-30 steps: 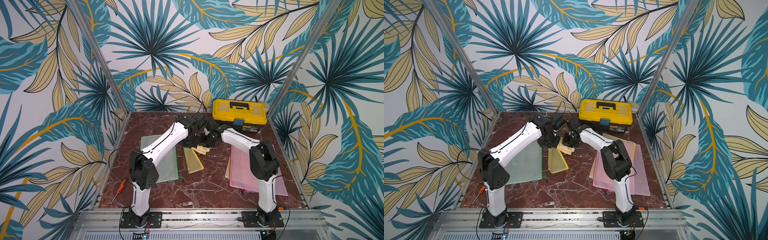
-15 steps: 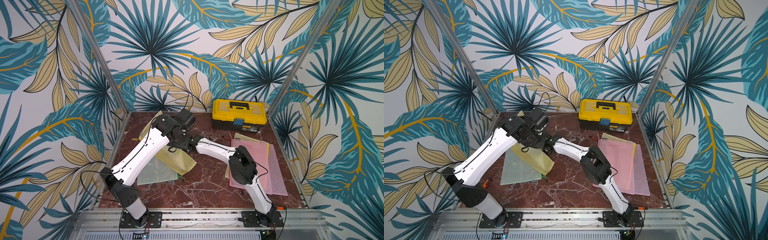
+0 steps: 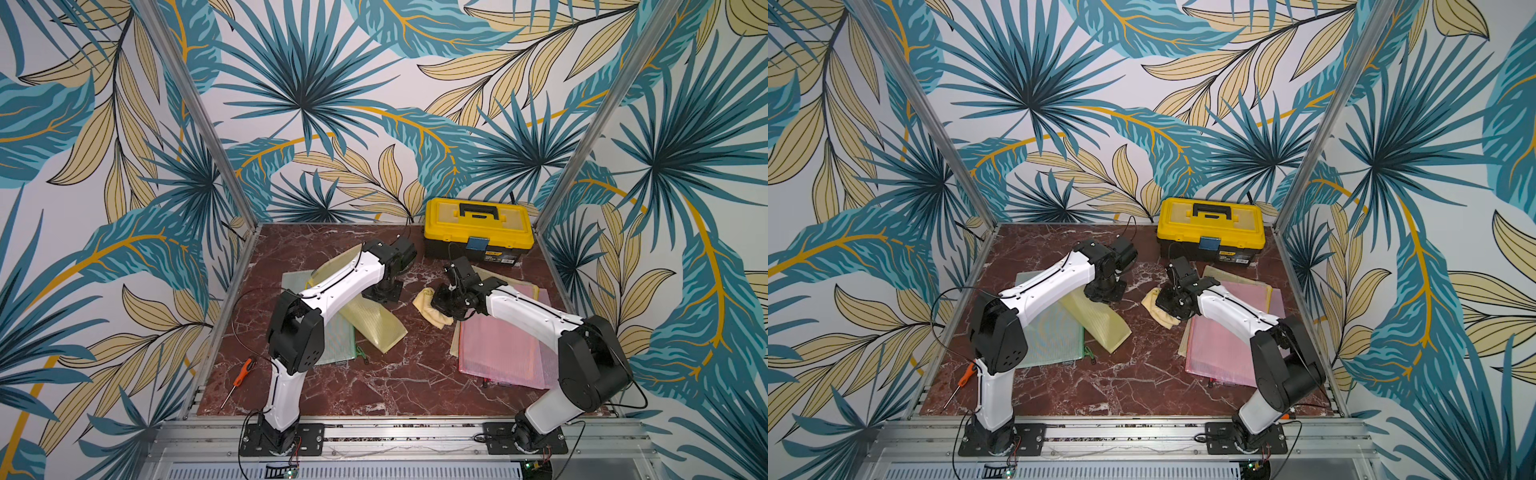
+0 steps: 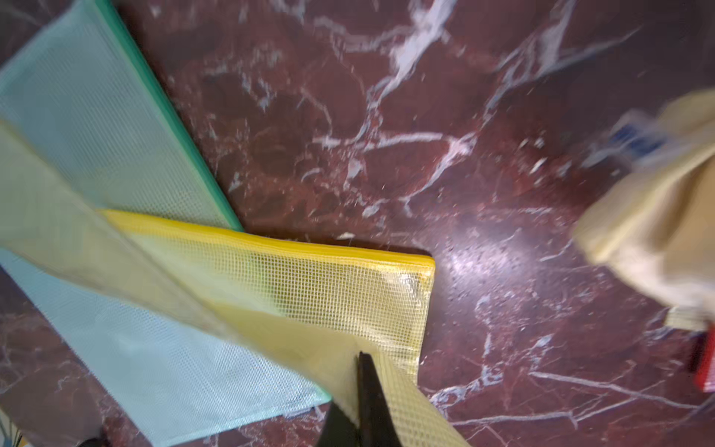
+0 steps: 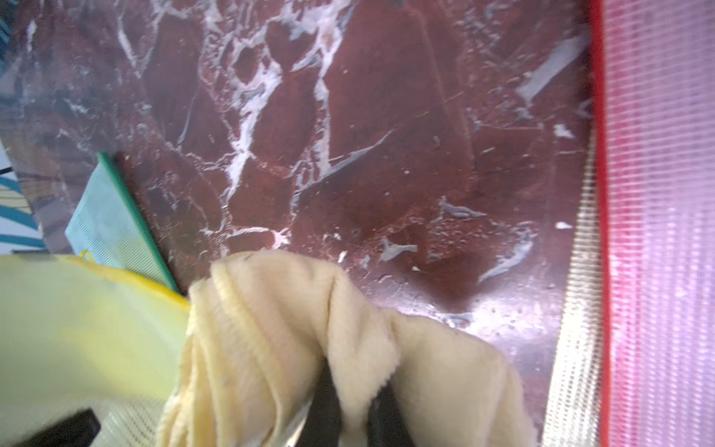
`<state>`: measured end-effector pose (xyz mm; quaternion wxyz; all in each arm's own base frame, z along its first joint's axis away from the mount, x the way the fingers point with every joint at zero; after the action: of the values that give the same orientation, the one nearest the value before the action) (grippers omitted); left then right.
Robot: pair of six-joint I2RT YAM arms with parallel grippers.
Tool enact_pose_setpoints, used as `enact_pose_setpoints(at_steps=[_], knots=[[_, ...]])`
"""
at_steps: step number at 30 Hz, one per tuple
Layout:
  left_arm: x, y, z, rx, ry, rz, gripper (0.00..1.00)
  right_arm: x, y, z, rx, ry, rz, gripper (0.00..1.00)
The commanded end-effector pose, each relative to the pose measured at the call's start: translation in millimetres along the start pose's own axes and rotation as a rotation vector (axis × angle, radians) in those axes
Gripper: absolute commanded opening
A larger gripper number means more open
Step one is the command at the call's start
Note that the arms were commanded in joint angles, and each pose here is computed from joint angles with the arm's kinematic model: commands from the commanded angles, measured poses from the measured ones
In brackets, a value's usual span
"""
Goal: Wipe the document bag
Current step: Adjust the document bag at the center of the board.
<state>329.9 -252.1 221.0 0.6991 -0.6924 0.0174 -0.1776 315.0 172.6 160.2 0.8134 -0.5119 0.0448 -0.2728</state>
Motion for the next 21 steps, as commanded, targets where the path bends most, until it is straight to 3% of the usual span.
enact_pose_setpoints(at_steps=[1,5,10,14,19,21], knots=[[14,-29,-2,-0.046,-0.004,-0.114,0.00,-21,24,9,0.030,-0.089,0.081,0.00],[-2,-45,9,-0.026,-0.016,-0.133,0.00,-45,40,70,0.105,-0.214,0.127,0.00],[-26,-80,38,-0.003,-0.108,-0.205,0.00,-100,76,140,0.262,-0.250,0.311,0.00],[-37,-119,58,-0.042,-0.161,-0.303,0.00,-161,62,199,0.401,-0.360,0.402,0.00],[-43,-129,63,-0.034,-0.128,-0.333,0.04,-184,50,226,0.603,-0.322,0.482,0.00],[-43,-111,61,-0.014,-0.096,-0.279,0.05,-182,62,211,0.546,-0.291,0.465,0.00]])
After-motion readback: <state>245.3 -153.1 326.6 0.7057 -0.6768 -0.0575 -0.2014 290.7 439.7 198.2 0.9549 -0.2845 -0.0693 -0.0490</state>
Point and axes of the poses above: each gripper's point midway between its finger pads, its own y axis out along the fingers, its own z axis along the line the jaws close on, x = y × z, the point moved 8 cm from there along -y, back along the fingers, and after that the axes turned 2 degrees about y, right-handed, at the moved point
